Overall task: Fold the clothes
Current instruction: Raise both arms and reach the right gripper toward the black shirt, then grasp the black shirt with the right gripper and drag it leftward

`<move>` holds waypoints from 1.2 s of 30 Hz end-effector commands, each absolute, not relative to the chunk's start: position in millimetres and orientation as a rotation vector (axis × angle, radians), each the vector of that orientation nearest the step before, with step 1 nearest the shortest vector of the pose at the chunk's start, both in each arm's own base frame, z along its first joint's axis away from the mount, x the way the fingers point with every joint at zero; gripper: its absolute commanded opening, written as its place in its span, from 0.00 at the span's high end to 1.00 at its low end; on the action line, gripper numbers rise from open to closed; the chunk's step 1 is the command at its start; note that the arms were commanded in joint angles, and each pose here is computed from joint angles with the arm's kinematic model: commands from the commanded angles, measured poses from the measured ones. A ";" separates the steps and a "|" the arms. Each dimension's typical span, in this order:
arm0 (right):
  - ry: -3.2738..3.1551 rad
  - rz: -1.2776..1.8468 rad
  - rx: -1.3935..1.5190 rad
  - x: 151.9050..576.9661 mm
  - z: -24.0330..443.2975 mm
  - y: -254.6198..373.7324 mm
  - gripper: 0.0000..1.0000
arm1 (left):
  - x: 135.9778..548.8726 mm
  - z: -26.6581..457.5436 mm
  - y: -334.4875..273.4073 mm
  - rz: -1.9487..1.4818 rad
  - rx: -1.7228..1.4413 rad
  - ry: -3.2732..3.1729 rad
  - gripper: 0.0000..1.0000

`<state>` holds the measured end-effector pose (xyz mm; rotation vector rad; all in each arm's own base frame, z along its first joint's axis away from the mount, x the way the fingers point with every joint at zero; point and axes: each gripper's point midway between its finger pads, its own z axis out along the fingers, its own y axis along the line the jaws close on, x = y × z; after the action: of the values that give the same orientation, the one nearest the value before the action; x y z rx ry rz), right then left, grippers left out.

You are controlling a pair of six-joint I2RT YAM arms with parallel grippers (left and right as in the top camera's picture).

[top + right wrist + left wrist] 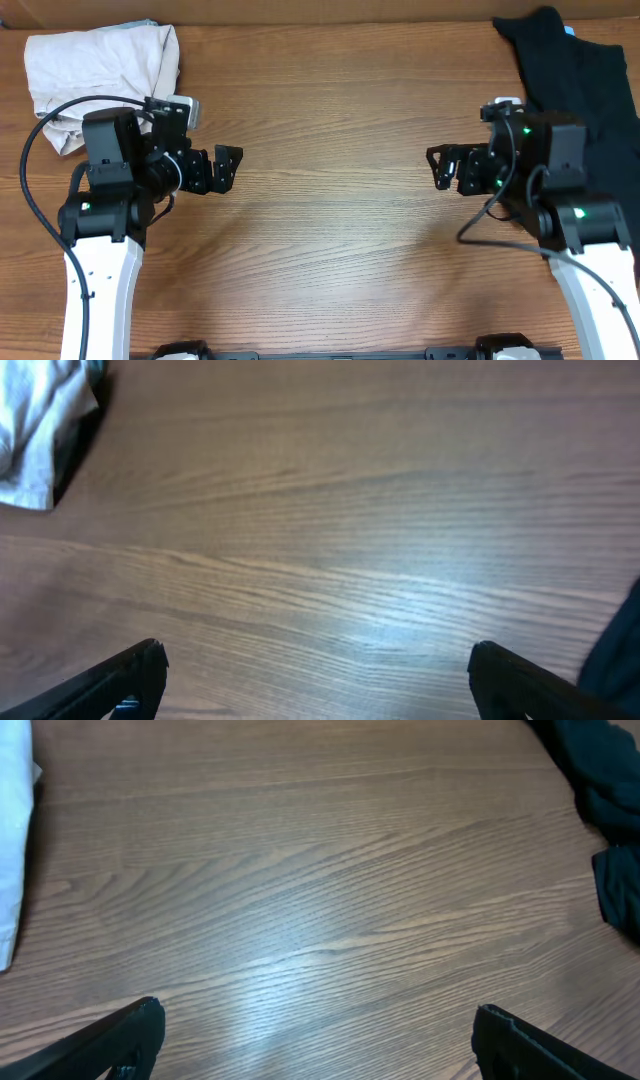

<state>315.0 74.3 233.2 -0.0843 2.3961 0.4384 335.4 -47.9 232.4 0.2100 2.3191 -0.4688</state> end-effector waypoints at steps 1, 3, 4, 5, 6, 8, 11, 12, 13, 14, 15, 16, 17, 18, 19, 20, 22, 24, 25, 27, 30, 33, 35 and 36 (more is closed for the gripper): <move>2.416 0.476 -0.089 321.2 231.4 80.2 0.00 | 340.3 238.3 -49.1 -0.478 0.235 2.300 0.00; 2.441 0.474 -0.082 324.0 223.7 79.7 0.00 | 340.6 237.9 -48.9 -0.476 0.235 2.301 0.00; 2.451 0.474 -0.080 325.2 220.5 79.7 0.00 | 341.1 237.2 -47.5 -0.466 0.230 2.304 0.00; 2.460 0.474 -0.078 326.2 217.6 79.8 0.00 | 341.5 236.8 -46.3 -0.457 0.227 2.306 0.00; 2.467 0.474 -0.075 327.0 215.5 79.6 0.00 | 341.7 236.4 -45.2 -0.449 0.226 2.307 0.00; 2.481 0.458 -0.066 328.9 210.9 77.5 0.00 | 341.6 236.3 -45.2 -0.443 0.239 2.305 0.00; 2.500 0.360 0.068 333.9 204.8 60.3 0.00 | 343.1 235.0 -41.3 -0.414 0.229 2.311 0.00; 2.498 0.309 0.134 335.8 203.7 50.1 0.00 | 343.7 234.4 -38.9 -0.396 0.222 2.314 0.00; 2.492 0.264 0.194 337.5 203.3 39.2 0.00 | 344.1 233.8 -37.0 -0.383 0.217 2.317 0.00; 2.485 0.234 0.238 338.8 203.4 30.3 0.00 | 344.3 233.6 -36.2 -0.377 0.215 2.318 0.00; 2.476 0.206 0.293 340.0 203.5 19.2 0.00 | 344.7 233.5 -35.4 -0.371 0.213 2.318 0.00; 2.467 0.189 0.329 341.0 203.8 10.5 0.00 | 344.9 233.4 -34.6 -0.365 0.210 2.318 0.00; 2.455 0.175 0.372 342.0 204.5 -0.4 0.00 | 345.3 233.4 -33.8 -0.360 0.208 2.319 0.00; 2.439 0.162 0.435 342.6 205.2 -13.2 0.00 | 345.4 233.5 -33.7 -0.358 0.208 2.318 0.00; 2.423 0.149 0.482 343.2 206.1 -24.5 0.00 | 345.5 233.5 -33.7 -0.358 0.208 2.318 0.00; 2.401 0.138 0.539 343.7 207.5 -37.8 0.00 | 345.4 233.5 -33.7 -0.358 0.208 2.318 0.00; 2.353 0.109 0.644 343.2 210.4 -66.3 0.00 | 345.6 233.3 -33.6 -0.358 0.208 2.318 0.00; 2.319 0.081 0.715 340.3 212.3 -88.7 0.00 | 345.8 233.1 -33.1 -0.355 0.207 2.319 0.00; 2.303 0.062 0.755 337.7 212.3 -101.7 0.01 | 346.1 232.8 -33.1 -0.355 0.207 2.320 0.00; 2.280 0.012 0.841 330.4 209.6 -126.4 0.02 | 347.3 231.4 -33.0 -0.356 0.206 2.322 0.01; 2.235 -0.072 1.085 310.1 194.2 -171.2 0.04 | 350.3 222.9 -32.9 -0.365 0.201 2.347 0.00; 2.196 -0.053 1.312 288.7 175.1 -200.9 0.05 | 353.4 212.3 -32.7 -0.377 0.191 2.379 0.00; 2.185 0.007 1.396 280.2 164.4 -212.3 0.05 | 354.8 207.2 -33.7 -0.389 0.191 2.393 0.00; 2.176 0.053 1.438 275.9 158.4 -218.2 0.05 | 355.5 205.2 -33.7 -0.391 0.190 2.399 0.00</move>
<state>285.4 -195.6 163.9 1.2698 2.2571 -0.0372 349.4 -35.2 204.2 0.1675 2.4022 -0.4006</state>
